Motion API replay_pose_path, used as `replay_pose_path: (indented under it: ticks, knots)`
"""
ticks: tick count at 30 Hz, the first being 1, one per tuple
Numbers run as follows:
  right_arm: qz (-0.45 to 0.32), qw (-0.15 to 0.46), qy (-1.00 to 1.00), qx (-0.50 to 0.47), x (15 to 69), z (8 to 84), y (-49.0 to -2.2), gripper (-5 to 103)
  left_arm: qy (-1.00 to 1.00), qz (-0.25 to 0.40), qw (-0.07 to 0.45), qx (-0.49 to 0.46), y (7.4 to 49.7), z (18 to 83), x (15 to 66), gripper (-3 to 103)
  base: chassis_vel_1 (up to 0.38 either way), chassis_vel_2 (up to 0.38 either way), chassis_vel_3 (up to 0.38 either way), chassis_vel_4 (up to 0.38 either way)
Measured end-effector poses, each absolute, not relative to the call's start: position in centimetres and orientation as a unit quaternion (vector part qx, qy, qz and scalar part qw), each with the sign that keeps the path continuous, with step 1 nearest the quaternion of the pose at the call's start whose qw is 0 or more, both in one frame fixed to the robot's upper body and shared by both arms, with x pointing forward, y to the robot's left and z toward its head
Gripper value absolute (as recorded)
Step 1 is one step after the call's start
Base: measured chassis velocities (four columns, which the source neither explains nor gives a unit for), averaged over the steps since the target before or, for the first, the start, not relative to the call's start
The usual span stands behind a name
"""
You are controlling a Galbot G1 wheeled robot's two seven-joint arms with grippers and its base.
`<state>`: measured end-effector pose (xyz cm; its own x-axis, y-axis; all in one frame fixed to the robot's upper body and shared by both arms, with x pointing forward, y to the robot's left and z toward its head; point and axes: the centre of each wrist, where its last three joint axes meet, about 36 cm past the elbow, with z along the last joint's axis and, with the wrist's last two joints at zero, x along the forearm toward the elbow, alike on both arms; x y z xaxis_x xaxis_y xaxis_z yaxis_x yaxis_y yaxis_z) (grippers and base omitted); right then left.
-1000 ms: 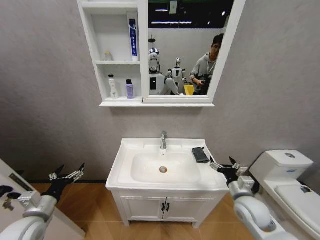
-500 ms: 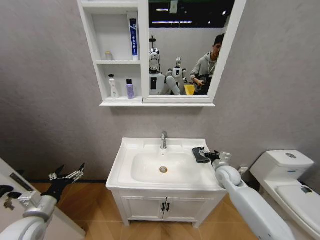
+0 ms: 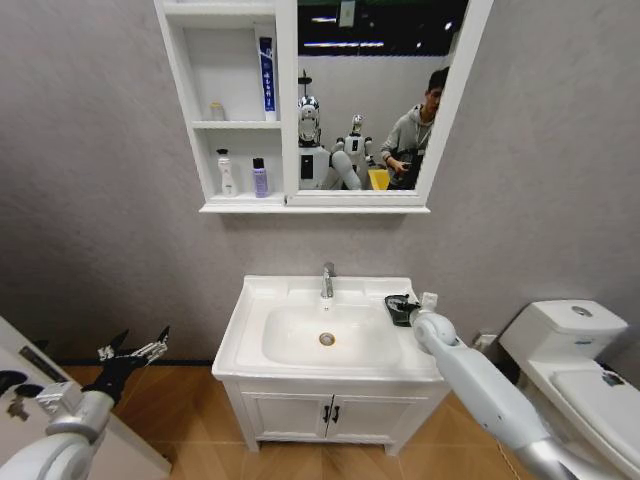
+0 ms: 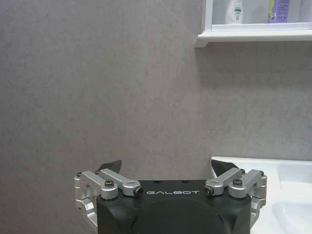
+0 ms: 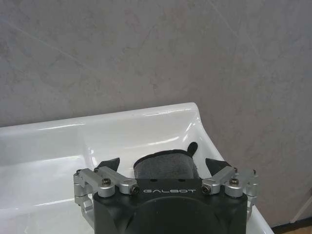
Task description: Move facial cleanser and shampoo from washbasin to cabinet, then wipe washbasin with towel.
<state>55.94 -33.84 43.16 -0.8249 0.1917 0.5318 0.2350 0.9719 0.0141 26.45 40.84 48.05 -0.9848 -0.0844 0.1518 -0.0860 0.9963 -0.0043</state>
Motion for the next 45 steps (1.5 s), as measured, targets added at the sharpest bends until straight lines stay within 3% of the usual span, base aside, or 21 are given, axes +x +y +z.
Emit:
replay_pose_path:
  ticks: [19, 29, 40, 45]
  knots:
    - [-0.028, 0.326, -0.94, -0.091, 55.3, 44.1, -37.9, 98, -0.996, 0.005, 0.076, 0.043, 40.8, 48.0, 26.4, 100, 0.0, 0.0, 0.0, 0.0]
    - [-0.029, 0.344, -0.934, -0.089, 56.8, 42.9, -37.2, 97, -0.996, 0.005, 0.076, 0.043, 40.8, 48.0, 26.4, 100, 0.0, 0.0, 0.0, 0.0]
    - [-0.016, 0.352, -0.932, -0.09, 57.8, 41.3, -37.4, 82, -0.996, 0.005, 0.076, 0.043, 40.8, 48.0, 26.4, 100, 0.0, 0.0, 0.0, 0.0]
    - [-0.015, 0.357, -0.93, -0.09, 57.9, 41.1, -37.2, 61, -0.996, 0.005, 0.076, 0.043, 40.8, 48.0, 26.4, 100, 0.0, 0.0, 0.0, 0.0]
